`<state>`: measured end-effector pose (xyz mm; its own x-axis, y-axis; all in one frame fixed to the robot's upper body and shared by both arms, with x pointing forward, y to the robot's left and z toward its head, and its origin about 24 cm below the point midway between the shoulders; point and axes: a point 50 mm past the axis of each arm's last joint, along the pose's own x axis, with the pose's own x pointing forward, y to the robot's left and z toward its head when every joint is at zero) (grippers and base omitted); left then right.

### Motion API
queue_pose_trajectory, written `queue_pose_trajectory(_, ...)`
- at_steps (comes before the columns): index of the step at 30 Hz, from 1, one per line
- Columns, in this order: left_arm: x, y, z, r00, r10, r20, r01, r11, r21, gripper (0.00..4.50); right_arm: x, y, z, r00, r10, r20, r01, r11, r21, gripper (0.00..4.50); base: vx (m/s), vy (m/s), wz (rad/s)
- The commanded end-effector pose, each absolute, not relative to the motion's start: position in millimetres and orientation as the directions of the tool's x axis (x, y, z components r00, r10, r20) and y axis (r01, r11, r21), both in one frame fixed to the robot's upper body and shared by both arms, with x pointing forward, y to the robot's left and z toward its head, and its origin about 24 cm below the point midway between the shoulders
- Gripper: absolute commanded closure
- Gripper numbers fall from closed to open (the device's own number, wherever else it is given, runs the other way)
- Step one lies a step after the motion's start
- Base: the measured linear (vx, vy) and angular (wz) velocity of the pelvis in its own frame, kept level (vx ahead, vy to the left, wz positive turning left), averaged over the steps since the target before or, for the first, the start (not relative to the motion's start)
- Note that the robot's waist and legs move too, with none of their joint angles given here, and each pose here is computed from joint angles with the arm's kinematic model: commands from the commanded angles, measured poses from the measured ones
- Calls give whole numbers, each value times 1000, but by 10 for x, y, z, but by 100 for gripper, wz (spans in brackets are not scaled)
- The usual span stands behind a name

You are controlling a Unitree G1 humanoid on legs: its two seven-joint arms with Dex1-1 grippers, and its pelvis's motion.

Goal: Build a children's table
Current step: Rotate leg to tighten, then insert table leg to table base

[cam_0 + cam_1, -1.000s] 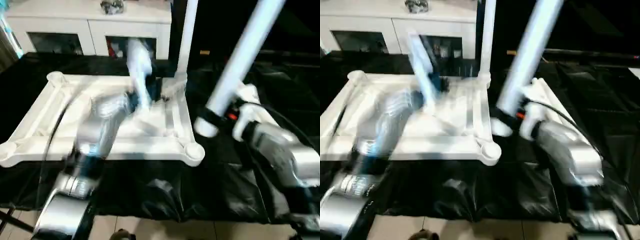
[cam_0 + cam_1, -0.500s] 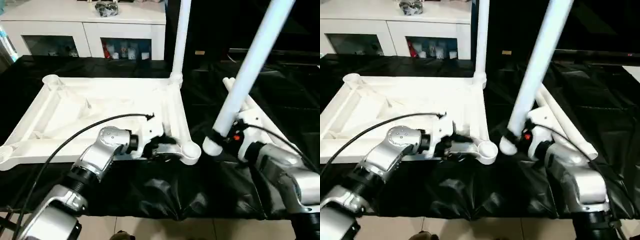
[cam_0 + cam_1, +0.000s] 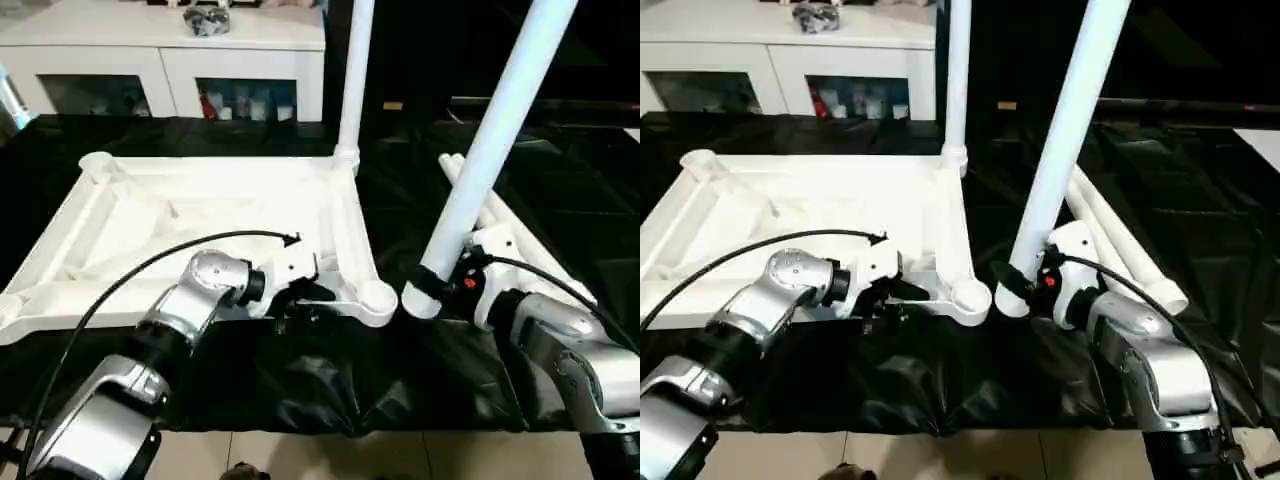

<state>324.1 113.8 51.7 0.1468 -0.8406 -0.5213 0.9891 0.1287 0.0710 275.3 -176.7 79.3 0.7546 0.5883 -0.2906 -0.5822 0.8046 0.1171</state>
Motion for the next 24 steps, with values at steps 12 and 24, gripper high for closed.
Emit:
queue_pose_trajectory(12, 3290, 1225, 515, 130, -810, -571, 992, 105, 76, 430, 2777, -1778, 869, 754, 596, -278, -594, 798, 99, 261, 0, 0, 0)
queue_pose_trajectory(24, 3321, 1172, 567, 189, -830, -525, 978, 205, 29, 450, 2852, -1658, 1030, 649, 740, -176, -706, 672, 224, 261, 0, 0, 0)
